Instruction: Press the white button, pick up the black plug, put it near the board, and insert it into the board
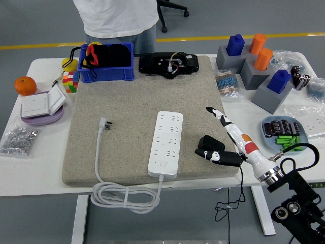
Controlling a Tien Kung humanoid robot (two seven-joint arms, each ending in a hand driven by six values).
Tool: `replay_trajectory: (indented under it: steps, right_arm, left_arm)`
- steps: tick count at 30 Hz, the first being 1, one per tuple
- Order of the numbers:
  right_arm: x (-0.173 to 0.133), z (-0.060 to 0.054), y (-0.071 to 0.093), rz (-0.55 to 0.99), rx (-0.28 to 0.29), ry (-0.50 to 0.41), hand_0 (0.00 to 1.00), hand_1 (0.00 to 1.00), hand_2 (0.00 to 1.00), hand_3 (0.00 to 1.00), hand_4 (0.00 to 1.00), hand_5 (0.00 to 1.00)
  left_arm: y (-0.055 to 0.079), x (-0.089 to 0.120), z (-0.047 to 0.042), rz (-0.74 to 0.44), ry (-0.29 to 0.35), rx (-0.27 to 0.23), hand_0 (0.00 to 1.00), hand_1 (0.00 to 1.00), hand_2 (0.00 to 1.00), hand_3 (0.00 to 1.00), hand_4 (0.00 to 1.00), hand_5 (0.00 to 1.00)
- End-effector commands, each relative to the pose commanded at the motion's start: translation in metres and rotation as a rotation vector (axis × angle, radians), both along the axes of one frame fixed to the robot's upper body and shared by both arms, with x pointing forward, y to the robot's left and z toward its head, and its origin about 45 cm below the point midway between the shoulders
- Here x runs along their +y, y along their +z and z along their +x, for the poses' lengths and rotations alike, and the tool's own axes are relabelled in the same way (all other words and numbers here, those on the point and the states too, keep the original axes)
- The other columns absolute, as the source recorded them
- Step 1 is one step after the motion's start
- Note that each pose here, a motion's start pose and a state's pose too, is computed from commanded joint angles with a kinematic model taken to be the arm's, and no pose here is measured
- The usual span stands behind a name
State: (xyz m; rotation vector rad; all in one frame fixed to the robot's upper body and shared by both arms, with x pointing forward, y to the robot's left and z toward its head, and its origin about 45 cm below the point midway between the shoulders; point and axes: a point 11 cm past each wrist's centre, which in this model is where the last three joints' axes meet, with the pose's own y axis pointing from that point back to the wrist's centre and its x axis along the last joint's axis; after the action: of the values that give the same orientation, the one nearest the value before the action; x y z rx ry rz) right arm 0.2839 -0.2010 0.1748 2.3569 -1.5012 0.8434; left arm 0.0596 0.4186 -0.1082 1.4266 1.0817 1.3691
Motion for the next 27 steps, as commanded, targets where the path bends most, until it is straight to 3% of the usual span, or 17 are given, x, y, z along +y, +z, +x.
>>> replay_trajectory:
  steps: [1,6,7,13,14,27]
  right_arm:
    - [0.004,-0.006,0.003,0.012,0.0,0.026,0.301,0.236,0.279,0.644,0.652,0.181]
    - [0.023,-0.024,0.005,0.008,0.063,0.126,0.301,0.236,0.279,0.644,0.652,0.181]
    - [0.027,-0.026,0.003,0.002,0.082,0.142,0.073,0.068,0.165,0.633,0.388,0.112]
    - [0.041,-0.027,-0.012,-0.063,0.179,0.184,0.073,0.068,0.165,0.633,0.388,0.112]
    - [0.044,-0.027,-0.014,-0.075,0.194,0.19,0.002,0.002,0.108,0.619,0.319,0.002]
    - [0.074,-0.025,-0.034,-0.198,0.304,0.273,0.002,0.002,0.105,0.61,0.306,0.002]
  left_arm:
    - [0.0,0.0,-0.0011,0.0,0.001,0.002,0.709,0.696,0.671,0.715,0.718,0.305]
    - [0.0,0.0,-0.0025,0.001,0.003,0.007,0.709,0.696,0.671,0.715,0.718,0.305]
    - [0.0,0.0,-0.0022,0.0,0.003,0.006,0.709,0.696,0.671,0.715,0.718,0.305]
    - [0.0,-0.001,0.0032,-0.003,0.0,-0.007,0.709,0.696,0.671,0.715,0.718,0.305]
    - [0.0,-0.001,0.0036,-0.003,-0.001,-0.009,0.709,0.696,0.67,0.715,0.719,0.307]
    - [0.0,0.0,-0.0001,0.0,0.002,0.003,0.709,0.695,0.67,0.715,0.718,0.305]
